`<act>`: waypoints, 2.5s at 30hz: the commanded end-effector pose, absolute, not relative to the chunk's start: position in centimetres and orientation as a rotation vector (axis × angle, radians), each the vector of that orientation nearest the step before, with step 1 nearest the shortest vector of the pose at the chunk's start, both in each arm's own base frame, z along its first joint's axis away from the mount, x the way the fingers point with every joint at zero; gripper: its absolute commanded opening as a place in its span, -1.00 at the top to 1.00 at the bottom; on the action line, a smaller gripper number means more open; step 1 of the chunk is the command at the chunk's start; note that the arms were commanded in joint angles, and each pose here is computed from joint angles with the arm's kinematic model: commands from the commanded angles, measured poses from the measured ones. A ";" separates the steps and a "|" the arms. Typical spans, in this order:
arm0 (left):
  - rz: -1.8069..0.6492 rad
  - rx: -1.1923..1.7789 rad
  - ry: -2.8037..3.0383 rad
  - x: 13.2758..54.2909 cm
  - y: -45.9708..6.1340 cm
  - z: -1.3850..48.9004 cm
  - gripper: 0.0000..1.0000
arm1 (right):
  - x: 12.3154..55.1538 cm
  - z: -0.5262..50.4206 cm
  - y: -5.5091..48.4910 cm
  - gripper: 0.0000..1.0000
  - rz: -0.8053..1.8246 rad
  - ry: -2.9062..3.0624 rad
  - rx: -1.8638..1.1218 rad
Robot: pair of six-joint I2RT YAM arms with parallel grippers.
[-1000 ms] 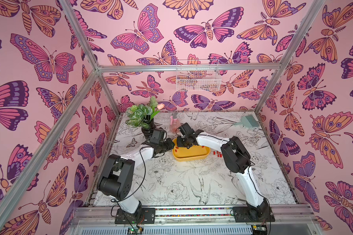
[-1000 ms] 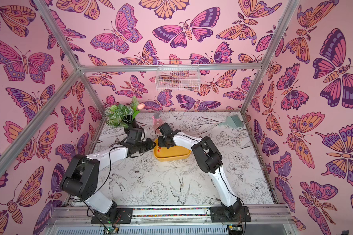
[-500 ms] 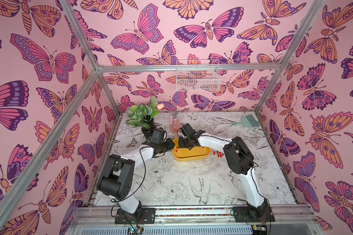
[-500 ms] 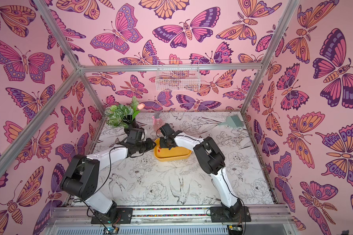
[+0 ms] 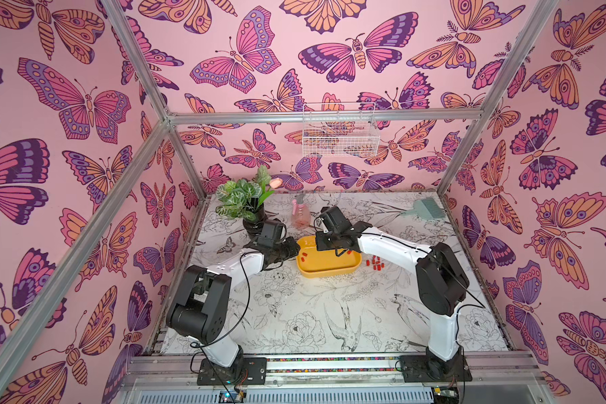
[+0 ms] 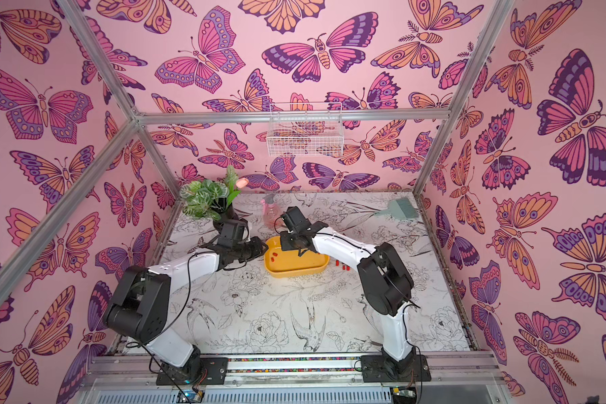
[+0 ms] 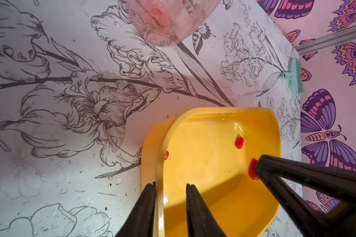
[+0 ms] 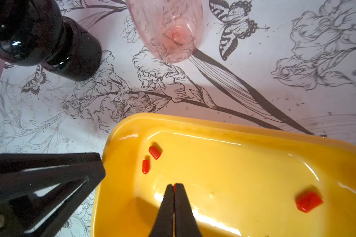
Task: Take the screw protection sleeves out of the storage box
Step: Place the screw protection sleeve at the center of the board.
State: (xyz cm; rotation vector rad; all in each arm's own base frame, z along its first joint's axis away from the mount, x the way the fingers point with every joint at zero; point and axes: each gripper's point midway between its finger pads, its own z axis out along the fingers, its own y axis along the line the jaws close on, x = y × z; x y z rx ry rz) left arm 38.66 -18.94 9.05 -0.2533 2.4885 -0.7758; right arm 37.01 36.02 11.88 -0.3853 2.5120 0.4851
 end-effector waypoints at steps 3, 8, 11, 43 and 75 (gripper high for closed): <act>-0.771 -0.226 2.512 38.5 -19.2 8.7 0.38 | 36.1 14.0 32.0 0.85 0.267 2.485 -0.436; -0.767 -0.223 2.511 38.6 -19.3 8.7 0.39 | 35.2 15.2 28.6 0.85 0.173 2.472 -0.431; -0.763 -0.224 2.509 38.6 -19.2 8.7 0.39 | 35.0 15.7 26.4 0.85 0.149 2.469 -0.403; -0.759 -0.209 2.519 38.5 -19.5 8.6 0.39 | 36.3 9.2 11.1 0.82 -0.092 2.707 -0.130; -0.755 -0.204 2.521 38.6 -19.6 8.6 0.39 | 38.7 3.8 11.8 0.80 0.050 2.824 -0.092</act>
